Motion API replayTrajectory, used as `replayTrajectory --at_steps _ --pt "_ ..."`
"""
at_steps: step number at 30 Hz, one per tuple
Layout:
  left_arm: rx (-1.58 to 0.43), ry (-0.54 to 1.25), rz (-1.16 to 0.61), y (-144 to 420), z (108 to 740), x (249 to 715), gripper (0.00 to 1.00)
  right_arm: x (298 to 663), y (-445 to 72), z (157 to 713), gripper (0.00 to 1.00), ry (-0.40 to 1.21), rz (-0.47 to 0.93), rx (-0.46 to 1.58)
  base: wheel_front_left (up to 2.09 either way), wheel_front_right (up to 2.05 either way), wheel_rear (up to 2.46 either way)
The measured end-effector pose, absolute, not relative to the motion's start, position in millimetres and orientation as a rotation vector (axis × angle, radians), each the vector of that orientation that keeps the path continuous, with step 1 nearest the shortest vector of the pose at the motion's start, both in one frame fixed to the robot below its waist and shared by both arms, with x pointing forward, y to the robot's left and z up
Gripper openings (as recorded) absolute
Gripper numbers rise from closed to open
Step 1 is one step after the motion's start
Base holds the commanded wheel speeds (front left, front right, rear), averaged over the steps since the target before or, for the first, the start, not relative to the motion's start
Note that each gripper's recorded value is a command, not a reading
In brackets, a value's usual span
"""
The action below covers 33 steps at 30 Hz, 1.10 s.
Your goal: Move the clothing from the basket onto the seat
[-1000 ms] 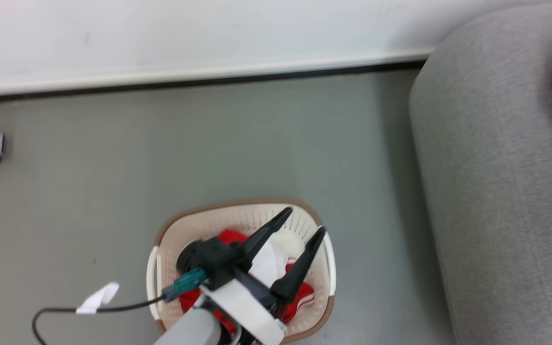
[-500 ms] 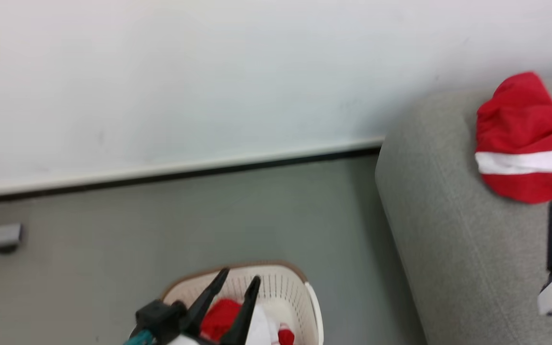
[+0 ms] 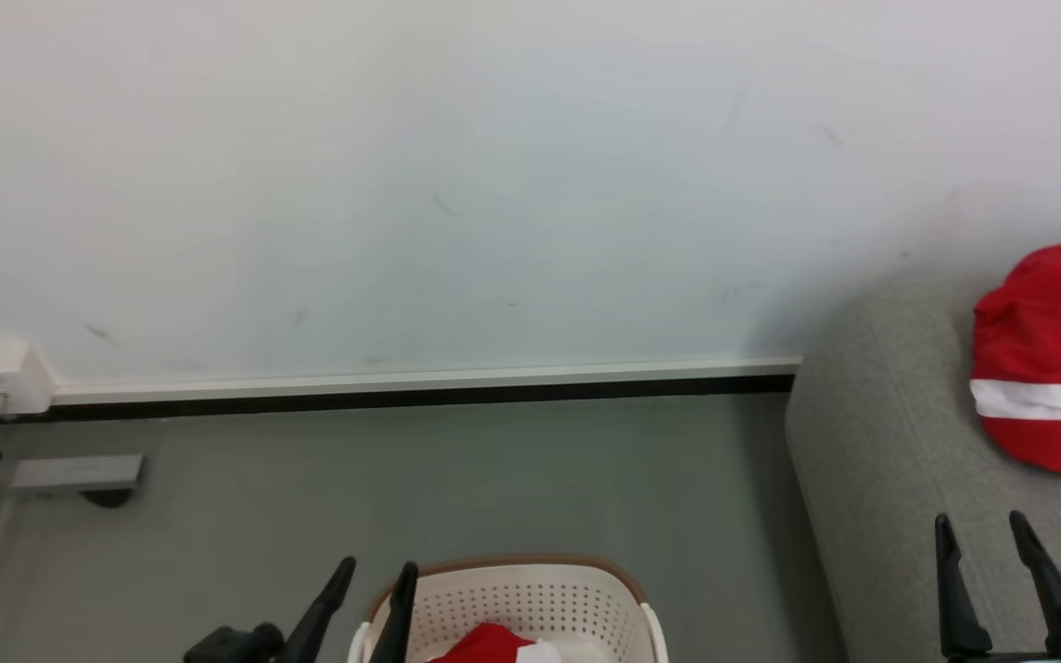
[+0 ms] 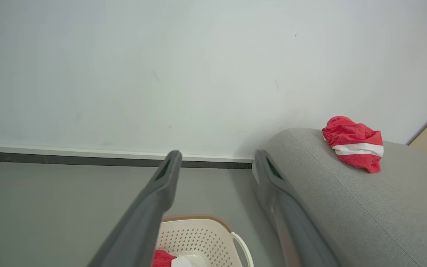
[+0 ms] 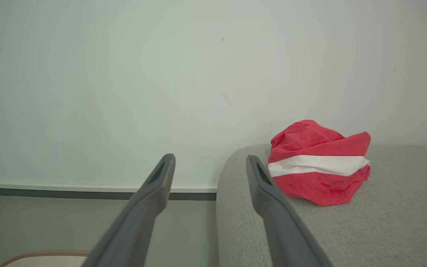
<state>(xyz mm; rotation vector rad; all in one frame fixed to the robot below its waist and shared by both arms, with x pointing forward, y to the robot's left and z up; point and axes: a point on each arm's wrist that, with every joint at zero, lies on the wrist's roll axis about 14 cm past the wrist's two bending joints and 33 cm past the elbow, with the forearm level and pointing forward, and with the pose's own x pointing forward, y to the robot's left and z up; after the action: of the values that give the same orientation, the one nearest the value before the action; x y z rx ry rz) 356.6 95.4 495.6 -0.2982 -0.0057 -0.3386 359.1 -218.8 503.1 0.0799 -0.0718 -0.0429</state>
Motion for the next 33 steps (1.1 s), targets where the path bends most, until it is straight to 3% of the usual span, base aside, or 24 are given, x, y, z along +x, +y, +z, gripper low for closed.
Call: replayTrajectory --at_steps 17,33 --pt "-0.233 -0.035 -0.049 183 487 319 1.0 346 -153 472 1.0 0.027 0.139 0.108 0.0 0.0 0.0" --pt "-0.196 -0.037 -0.014 191 486 315 1.0 341 -141 459 1.0 0.073 0.168 0.148 0.0 0.0 0.0"
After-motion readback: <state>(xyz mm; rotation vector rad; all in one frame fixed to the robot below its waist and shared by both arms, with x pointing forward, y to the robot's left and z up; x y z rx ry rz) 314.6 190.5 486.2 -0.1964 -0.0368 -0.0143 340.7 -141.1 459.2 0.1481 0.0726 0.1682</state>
